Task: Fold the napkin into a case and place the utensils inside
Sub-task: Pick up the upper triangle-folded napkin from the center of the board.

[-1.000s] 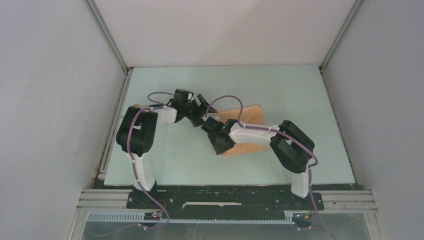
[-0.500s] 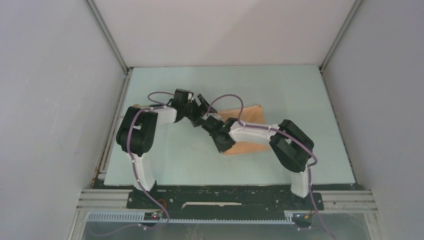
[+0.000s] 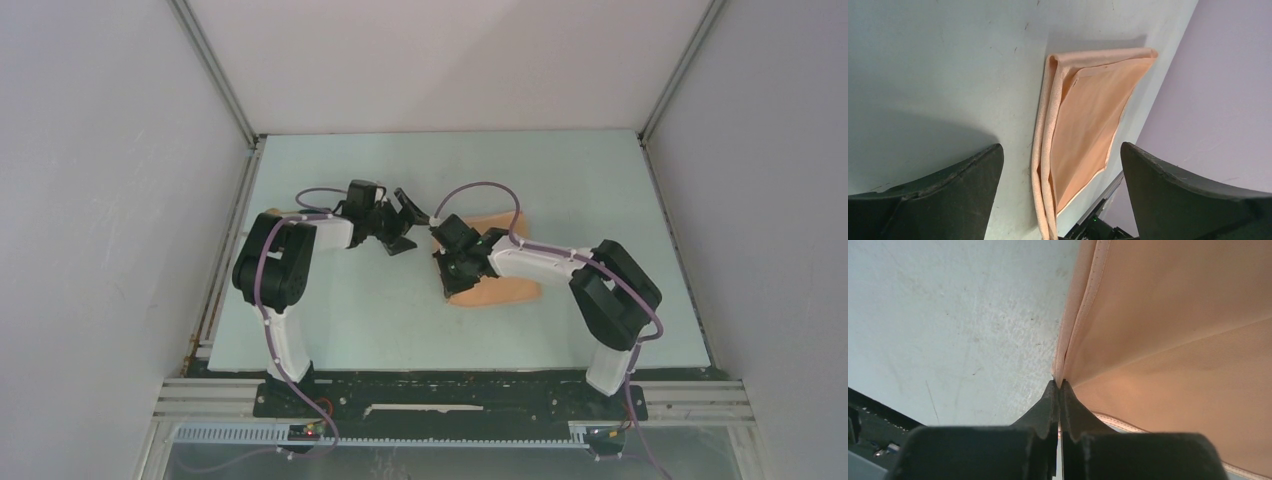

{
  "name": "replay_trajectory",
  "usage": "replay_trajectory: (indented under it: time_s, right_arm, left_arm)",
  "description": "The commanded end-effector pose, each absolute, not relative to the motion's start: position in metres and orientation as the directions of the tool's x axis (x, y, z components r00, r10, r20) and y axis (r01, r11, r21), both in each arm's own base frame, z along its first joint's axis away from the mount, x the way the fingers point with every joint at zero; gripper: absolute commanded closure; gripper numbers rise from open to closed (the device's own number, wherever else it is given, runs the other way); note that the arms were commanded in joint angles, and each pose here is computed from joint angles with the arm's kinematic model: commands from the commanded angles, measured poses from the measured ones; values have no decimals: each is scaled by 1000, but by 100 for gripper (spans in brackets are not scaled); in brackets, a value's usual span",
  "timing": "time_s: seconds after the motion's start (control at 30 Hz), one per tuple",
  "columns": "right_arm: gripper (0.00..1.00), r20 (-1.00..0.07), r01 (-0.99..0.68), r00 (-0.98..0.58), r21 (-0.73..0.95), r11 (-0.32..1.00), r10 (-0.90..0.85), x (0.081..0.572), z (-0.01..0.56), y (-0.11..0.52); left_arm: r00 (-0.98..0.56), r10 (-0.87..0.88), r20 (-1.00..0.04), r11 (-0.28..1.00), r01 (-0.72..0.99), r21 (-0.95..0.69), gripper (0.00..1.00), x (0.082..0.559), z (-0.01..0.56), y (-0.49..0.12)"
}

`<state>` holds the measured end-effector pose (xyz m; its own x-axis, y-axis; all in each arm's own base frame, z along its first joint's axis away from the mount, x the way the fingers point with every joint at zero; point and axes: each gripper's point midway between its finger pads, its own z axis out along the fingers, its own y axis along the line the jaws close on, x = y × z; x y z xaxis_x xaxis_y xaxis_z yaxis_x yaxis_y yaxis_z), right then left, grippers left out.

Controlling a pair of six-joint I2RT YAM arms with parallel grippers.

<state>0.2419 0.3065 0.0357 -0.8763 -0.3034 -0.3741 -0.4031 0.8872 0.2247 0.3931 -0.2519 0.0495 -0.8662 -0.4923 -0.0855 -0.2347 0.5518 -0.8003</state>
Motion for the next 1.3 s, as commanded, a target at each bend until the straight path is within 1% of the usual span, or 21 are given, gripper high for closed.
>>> replay_trajectory:
  time_s: [0.0,0.13,0.3,0.4,0.43,0.53,0.7,0.83,0.93,1.03,1.27]
  right_arm:
    - [100,-430,-417,-865,325,849,-259,247,60,317]
    - [100,-434,-408,-867,333,850,-246,249,64,312]
    - [100,-441,-398,-868,344,850,-228,252,69,307]
    - [100,-454,-397,-864,346,850,-218,255,74,306]
    - [100,-460,-395,-862,348,850,-213,256,77,305]
    - [100,-473,-394,-858,356,847,-201,257,84,304]
    - [100,-471,-396,-858,355,847,-204,257,86,302]
    - [100,-472,-397,-858,355,846,-204,257,88,300]
    - [100,-472,-397,-858,356,846,-204,257,88,300]
    - [100,-470,-399,-858,353,846,-208,257,87,300]
    - [100,-471,-403,-857,355,844,-211,256,87,300]
  left_arm:
    - [-863,-497,-90,508,-205,-837,2,393,66,-260]
    - [-874,-480,-75,486,-194,-852,4,389,61,-277]
    - [-871,-487,-64,476,-203,-855,20,390,47,-292]
    - [-862,-498,-91,499,-200,-843,30,393,40,-290]
    - [-858,-504,-100,512,-204,-834,32,394,38,-287]
    - [-851,-512,-117,541,-213,-813,33,394,32,-282]
    - [-848,-518,-113,546,-226,-807,36,396,24,-281]
    - [-844,-522,-120,556,-230,-799,41,402,18,-280]
    - [-838,-531,-123,558,-237,-795,49,410,16,-277]
    - [-831,-540,-135,561,-235,-794,53,419,17,-273]
    - [-827,-542,-149,574,-234,-785,58,434,13,-270]
